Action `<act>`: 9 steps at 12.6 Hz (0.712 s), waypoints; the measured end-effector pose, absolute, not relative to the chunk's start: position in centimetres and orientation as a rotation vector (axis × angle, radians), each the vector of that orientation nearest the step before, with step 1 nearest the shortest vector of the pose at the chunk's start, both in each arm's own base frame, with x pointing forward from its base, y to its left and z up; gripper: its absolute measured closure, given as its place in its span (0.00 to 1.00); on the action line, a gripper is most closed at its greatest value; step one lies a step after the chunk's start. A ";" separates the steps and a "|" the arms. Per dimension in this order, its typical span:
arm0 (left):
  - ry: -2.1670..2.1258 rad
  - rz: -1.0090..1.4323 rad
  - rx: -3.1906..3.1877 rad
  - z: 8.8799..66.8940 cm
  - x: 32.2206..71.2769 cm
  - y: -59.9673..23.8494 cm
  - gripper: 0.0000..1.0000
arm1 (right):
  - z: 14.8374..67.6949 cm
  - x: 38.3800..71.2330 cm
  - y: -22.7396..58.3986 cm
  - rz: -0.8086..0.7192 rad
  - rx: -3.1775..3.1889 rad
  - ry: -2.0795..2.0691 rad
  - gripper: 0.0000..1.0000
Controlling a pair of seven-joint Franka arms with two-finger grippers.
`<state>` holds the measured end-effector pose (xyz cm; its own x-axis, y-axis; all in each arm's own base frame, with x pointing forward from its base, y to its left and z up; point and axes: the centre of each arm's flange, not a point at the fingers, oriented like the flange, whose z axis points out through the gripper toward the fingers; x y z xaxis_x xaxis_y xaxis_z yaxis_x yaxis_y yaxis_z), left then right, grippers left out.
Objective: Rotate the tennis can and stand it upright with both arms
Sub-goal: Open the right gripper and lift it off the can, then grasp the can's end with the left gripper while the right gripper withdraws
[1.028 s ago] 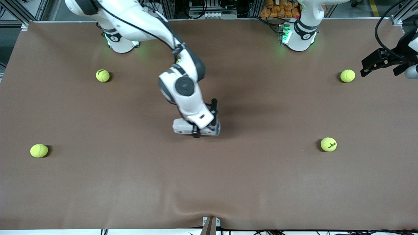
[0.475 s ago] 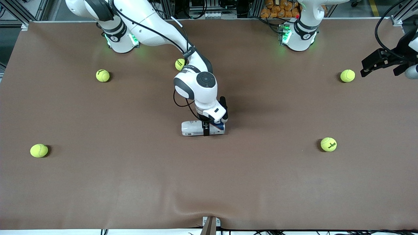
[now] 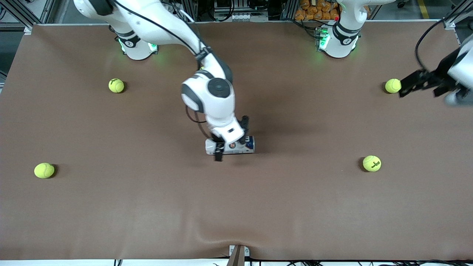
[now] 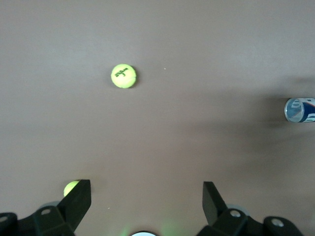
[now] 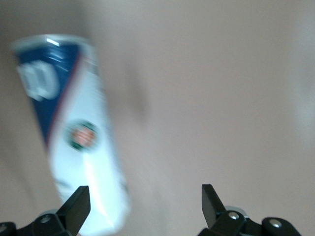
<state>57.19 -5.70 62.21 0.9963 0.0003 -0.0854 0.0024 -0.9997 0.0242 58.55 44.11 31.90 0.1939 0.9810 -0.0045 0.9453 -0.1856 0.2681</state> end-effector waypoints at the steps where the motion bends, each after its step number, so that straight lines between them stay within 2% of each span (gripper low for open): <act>1: -0.011 -0.188 3.081 59.7 58.4 -6.5 0.00 | 33.7 59.9 41.5 0.253 2.298 1.800 0.00; 4: -0.022 -0.305 2.943 50.8 62.5 -9.1 0.00 | 38.0 62.3 32.7 0.197 2.417 1.635 0.00; 6: -0.067 -0.299 2.878 44.9 64.7 -12.1 0.00 | 40.6 63.5 26.0 0.128 2.508 1.500 0.00; 9: -0.021 -0.335 2.679 37.9 65.1 -17.4 0.00 | 44.4 63.9 16.2 -0.006 2.708 1.278 0.00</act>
